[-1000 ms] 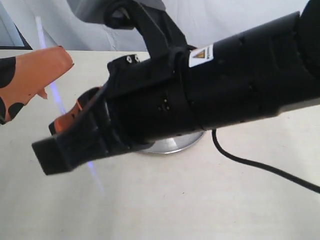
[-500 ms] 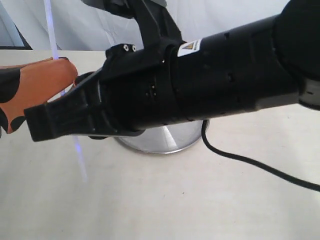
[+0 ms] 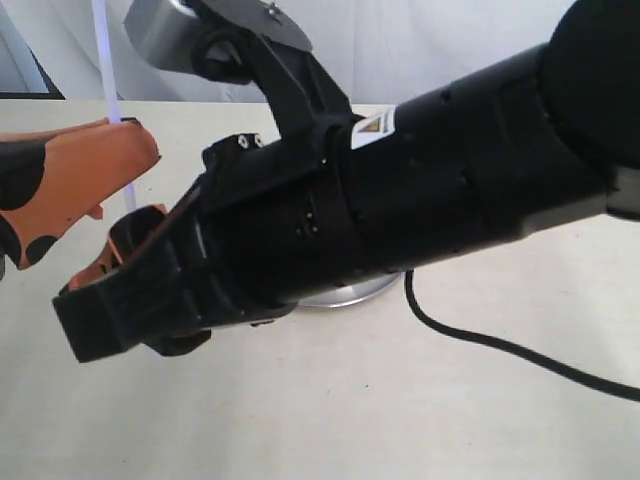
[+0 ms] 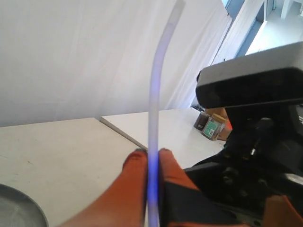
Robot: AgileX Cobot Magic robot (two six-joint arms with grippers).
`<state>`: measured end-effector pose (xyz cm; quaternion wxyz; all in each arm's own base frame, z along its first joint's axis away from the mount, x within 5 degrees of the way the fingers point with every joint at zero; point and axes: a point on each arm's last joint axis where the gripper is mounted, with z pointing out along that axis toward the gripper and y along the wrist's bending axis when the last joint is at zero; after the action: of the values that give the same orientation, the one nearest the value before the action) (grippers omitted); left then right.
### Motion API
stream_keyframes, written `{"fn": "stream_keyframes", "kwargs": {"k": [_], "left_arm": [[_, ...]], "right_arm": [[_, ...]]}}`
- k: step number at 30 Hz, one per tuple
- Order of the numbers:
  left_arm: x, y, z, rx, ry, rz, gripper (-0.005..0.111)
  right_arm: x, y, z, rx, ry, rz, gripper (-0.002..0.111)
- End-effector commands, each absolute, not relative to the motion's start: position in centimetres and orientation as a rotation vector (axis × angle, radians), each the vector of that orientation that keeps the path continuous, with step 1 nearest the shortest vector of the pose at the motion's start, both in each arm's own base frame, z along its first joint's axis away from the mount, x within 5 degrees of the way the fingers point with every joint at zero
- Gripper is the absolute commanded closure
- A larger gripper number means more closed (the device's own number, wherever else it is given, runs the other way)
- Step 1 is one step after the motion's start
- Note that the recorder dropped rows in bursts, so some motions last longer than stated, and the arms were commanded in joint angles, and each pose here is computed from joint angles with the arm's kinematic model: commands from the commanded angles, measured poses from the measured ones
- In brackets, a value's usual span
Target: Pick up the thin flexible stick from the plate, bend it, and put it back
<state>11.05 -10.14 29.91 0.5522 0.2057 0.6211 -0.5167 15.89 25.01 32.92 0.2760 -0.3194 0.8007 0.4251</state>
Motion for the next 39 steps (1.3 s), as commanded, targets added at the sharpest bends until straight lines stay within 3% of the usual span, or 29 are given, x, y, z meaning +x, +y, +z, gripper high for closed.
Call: {"fn": "stream_keyframes", "kwargs": {"k": [1,4,13,30,34,38,39], "left_arm": [[11.0,-10.1,30.2,0.461,1.444,-1.262,0.106],[10.7,-10.2,30.5,0.472,1.408,-1.302,0.106],[10.7,-10.2,30.5,0.476,1.407,-1.303,0.106],[11.2,-10.1,29.9,0.456,1.469,-1.230,0.106],[11.2,-10.0,29.9,0.450,1.476,-1.223,0.106],[11.2,-10.1,29.8,0.455,1.477,-1.220,0.106],[11.2,-10.1,29.8,0.455,1.477,-1.220,0.106]], "right_arm": [[16.4,25.6,31.7,-0.912,2.176,1.084,0.079],[17.0,26.2,30.4,-0.925,2.216,1.055,0.107],[18.1,27.3,27.9,-0.913,2.290,1.015,0.108],[16.3,25.7,30.0,-1.082,2.239,0.993,0.108],[16.1,25.4,30.6,-1.074,2.214,0.995,0.094],[16.0,25.3,30.9,-1.065,2.196,0.996,0.064],[16.1,25.3,31.0,-1.061,2.194,0.995,0.052]]}}
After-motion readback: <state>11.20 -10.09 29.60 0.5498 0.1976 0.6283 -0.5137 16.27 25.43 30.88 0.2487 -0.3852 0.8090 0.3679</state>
